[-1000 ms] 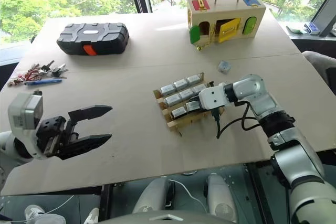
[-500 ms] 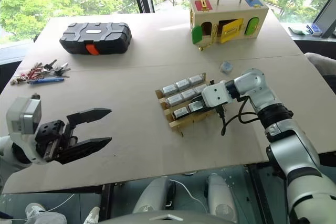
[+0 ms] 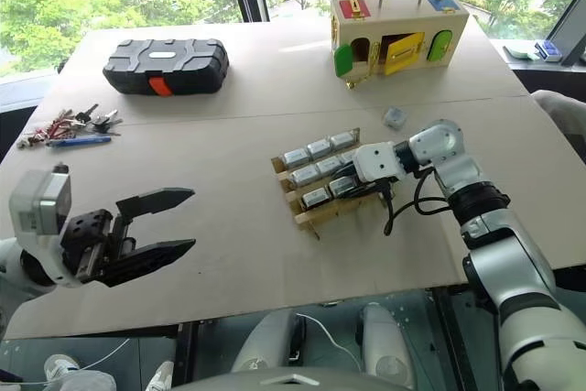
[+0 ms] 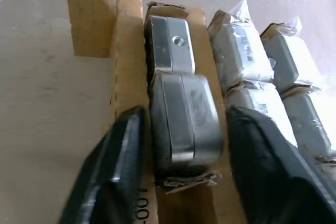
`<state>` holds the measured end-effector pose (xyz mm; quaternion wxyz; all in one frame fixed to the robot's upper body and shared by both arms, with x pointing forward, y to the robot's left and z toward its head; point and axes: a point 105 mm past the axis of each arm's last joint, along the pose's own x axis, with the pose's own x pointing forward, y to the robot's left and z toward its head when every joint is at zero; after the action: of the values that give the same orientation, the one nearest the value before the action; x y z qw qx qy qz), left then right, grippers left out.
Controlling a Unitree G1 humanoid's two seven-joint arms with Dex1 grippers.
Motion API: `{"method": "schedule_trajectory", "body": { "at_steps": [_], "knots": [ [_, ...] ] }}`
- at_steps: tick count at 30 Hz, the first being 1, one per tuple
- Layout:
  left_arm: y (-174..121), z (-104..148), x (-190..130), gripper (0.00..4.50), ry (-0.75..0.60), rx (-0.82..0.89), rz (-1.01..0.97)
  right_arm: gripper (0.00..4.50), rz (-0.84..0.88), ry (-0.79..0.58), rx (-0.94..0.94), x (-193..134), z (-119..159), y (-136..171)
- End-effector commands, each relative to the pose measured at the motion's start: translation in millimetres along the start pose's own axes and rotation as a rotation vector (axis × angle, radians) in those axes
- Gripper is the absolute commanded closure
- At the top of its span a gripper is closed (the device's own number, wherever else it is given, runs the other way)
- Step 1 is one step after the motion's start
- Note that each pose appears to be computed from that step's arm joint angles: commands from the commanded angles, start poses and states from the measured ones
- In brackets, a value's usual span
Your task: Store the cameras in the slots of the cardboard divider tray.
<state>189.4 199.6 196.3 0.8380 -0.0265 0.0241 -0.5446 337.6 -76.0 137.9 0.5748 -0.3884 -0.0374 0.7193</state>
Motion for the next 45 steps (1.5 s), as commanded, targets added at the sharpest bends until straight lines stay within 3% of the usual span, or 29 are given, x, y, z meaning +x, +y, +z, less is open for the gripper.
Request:
{"method": "schedule_trajectory", "body": {
  "at_steps": [1, 5, 7, 9, 10, 13, 15, 17, 21, 34, 45],
  "knots": [
    [-3, 6, 2, 0.00, -0.014, 0.037, -0.019, 1.03, -0.006, 0.000, -0.008, 0, 1, 5],
    [-2, 6, 6, 0.00, -0.031, 0.035, -0.030, 1.03, -0.134, -0.101, -0.002, -23, 42, -4],
    [-1, 7, 11, 0.00, -0.050, 0.032, -0.034, 1.03, -0.269, -0.159, 0.082, -41, 64, -8],
    [1, 9, 15, 0.00, -0.079, 0.027, -0.030, 1.03, -0.425, -0.179, 0.247, -59, 69, -15],
    [2, 10, 17, 0.00, -0.093, 0.021, -0.025, 1.03, -0.509, -0.184, 0.371, -69, 63, -22],
    [10, 15, 21, 0.00, -0.130, 0.027, 0.015, 0.12, -0.884, -0.064, 0.518, -101, 26, -41],
    [14, 16, 22, 0.00, -0.141, 0.030, 0.036, 0.02, -1.155, 0.049, 0.575, -121, -3, -52],
    [18, 16, 22, 0.00, -0.128, 0.042, 0.038, 0.02, -1.225, 0.166, 0.609, -123, -17, -54],
    [28, 21, 18, 0.00, -0.124, 0.073, 0.045, 0.02, -1.410, 0.034, 0.975, -128, -44, -81],
    [28, 14, 13, 0.00, -0.119, 0.076, 0.053, 0.02, -1.438, 0.109, 1.183, -86, -82, -106],
    [30, 17, -2, 0.00, -0.111, 0.127, 0.083, 0.02, -1.420, 0.114, 1.221, -65, -86, -113]
  ]
}}
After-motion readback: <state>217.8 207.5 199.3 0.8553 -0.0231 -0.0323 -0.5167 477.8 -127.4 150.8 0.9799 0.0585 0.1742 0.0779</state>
